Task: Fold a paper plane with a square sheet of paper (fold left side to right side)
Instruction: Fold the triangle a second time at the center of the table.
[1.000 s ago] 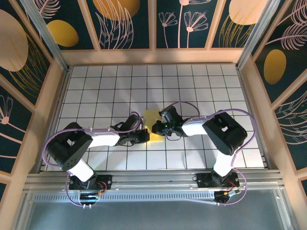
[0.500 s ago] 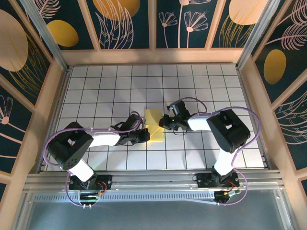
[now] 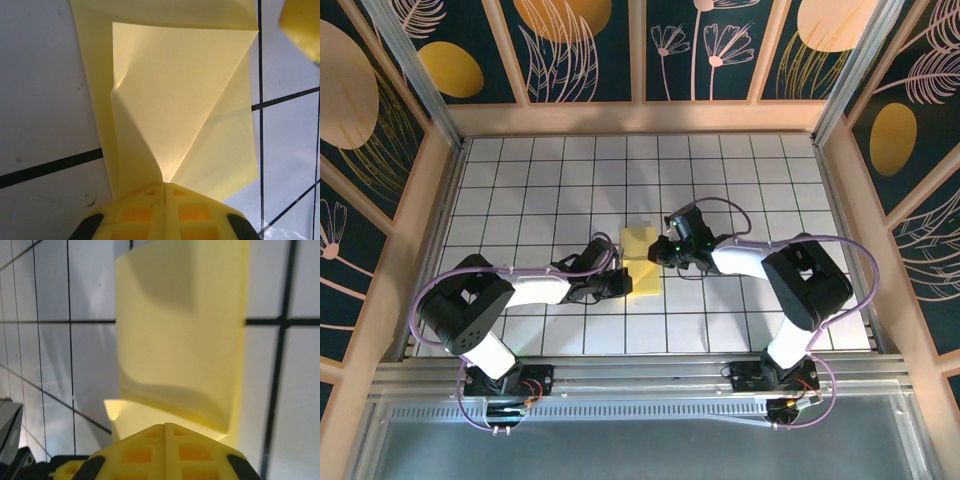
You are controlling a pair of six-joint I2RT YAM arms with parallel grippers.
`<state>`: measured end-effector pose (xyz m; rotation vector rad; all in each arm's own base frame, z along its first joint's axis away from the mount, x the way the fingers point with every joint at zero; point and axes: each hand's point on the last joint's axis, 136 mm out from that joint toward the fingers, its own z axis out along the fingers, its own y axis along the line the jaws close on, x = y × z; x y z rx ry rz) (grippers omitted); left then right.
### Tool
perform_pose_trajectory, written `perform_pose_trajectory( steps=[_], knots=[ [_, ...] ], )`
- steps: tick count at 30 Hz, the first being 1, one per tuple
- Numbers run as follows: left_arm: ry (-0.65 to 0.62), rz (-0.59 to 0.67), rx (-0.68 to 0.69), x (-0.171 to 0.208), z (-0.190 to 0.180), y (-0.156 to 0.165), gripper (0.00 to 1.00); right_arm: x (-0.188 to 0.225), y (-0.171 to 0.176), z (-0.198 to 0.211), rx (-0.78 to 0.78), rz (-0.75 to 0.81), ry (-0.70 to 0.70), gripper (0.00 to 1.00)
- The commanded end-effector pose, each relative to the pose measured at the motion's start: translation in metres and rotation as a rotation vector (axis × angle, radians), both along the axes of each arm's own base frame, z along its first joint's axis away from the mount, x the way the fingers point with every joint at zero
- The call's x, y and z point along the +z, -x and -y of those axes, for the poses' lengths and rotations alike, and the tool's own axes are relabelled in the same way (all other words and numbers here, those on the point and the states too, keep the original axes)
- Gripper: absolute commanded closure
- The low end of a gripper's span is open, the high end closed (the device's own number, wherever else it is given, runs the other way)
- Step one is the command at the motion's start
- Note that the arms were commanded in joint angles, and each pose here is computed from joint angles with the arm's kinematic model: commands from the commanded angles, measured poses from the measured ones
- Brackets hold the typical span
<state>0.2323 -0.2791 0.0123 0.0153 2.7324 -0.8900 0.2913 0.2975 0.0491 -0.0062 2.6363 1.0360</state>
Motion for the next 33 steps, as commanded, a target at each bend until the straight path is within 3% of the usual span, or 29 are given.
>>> perform_pose_trajectory(
  steps=[1,16,24,33],
  knots=[
    [-0.088,-0.08,0.001,-0.024,-0.021,0.018,1.0,0.002,0.004,-0.014,0.007,-0.013,-0.05,1.0],
    [0.026,-0.046,0.001,0.011,0.005,0.003,0.99,-0.058,0.019,0.014,-0.032,-0.132,0.098,1.0],
    [0.072,-0.033,-0.033,0.024,0.025,-0.009,0.99,-0.06,0.024,0.012,-0.013,-0.146,0.08,1.0],
    [0.033,-0.019,-0.038,0.016,0.03,-0.022,1.0,-0.062,0.026,0.009,-0.004,-0.156,0.075,1.0]
  ],
)
